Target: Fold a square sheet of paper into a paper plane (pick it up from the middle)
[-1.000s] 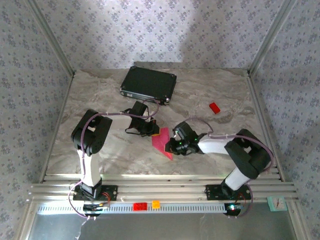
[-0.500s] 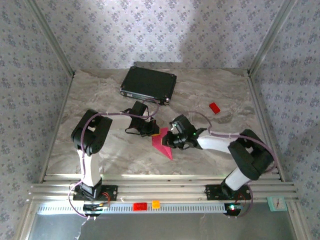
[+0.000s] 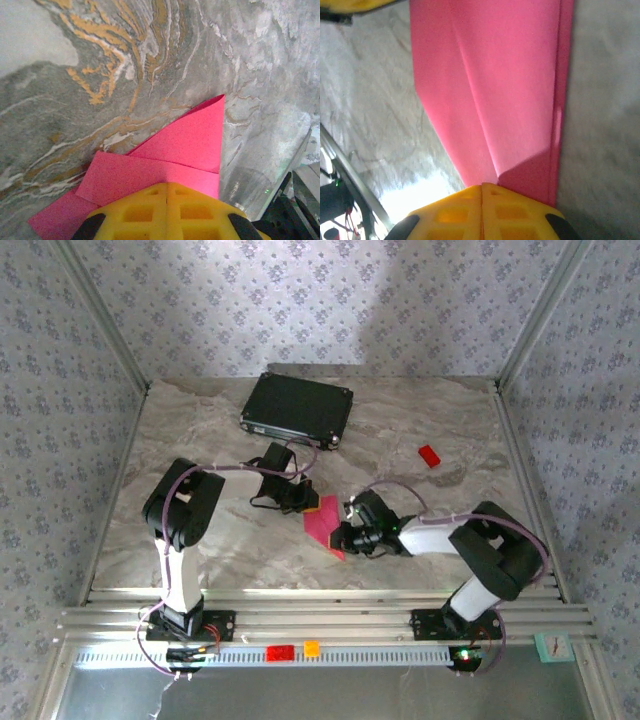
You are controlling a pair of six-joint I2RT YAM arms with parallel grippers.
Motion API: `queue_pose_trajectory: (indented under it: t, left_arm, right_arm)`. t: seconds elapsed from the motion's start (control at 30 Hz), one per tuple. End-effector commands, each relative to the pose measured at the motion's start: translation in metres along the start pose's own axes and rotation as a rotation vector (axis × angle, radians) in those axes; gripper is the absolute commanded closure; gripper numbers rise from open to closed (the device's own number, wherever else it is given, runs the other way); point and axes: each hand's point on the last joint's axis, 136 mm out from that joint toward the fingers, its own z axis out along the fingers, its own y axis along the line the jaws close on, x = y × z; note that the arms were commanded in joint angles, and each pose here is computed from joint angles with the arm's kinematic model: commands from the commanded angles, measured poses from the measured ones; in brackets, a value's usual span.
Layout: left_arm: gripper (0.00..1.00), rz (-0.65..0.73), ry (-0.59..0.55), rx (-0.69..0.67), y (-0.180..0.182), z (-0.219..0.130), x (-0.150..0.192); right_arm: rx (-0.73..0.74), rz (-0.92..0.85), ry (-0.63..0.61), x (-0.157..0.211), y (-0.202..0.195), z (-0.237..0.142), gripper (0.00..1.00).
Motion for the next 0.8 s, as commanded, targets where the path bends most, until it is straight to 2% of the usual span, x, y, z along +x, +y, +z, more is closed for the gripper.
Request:
queue_pose_trajectory:
  t: [0.0, 0.13, 0.3, 0.47, 0.57, 0.67, 0.77]
  left_arm:
    - [1.0, -0.082, 0.022, -0.135, 0.049, 0.01, 0.013]
    - [1.0, -0.088, 0.022, -0.129, 0.049, 0.009, 0.012]
    - [1.0, -0.1, 0.022, -0.121, 0.049, 0.009, 0.012]
    - [1.0, -0.111, 0.026, -0.113, 0.048, 0.009, 0.013]
    - [1.0, -0.119, 0.036, -0.106, 0.047, 0.009, 0.015]
    - [1.0, -0.121, 0.048, -0.104, 0.046, 0.01, 0.015]
    - [1.0, -0.129, 0.056, -0.094, 0.044, 0.01, 0.016]
  right_arm:
    - [0.059, 0.061, 0.109, 0.05, -0.033, -0.007, 0.91]
    - [0.079, 0.048, 0.121, 0.06, -0.035, -0.019, 0.91]
    - [0.104, 0.045, 0.079, 0.053, -0.03, -0.036, 0.9]
    - [0.152, 0.201, -0.015, 0.033, -0.03, -0.054, 0.69]
    - [0.061, 0.224, -0.056, 0.019, -0.008, -0.057, 0.63]
    - [0.069, 0.257, -0.059, 0.016, -0.005, -0.06, 0.57]
    - [0.053, 0.287, -0.034, 0.019, -0.003, -0.057, 0.55]
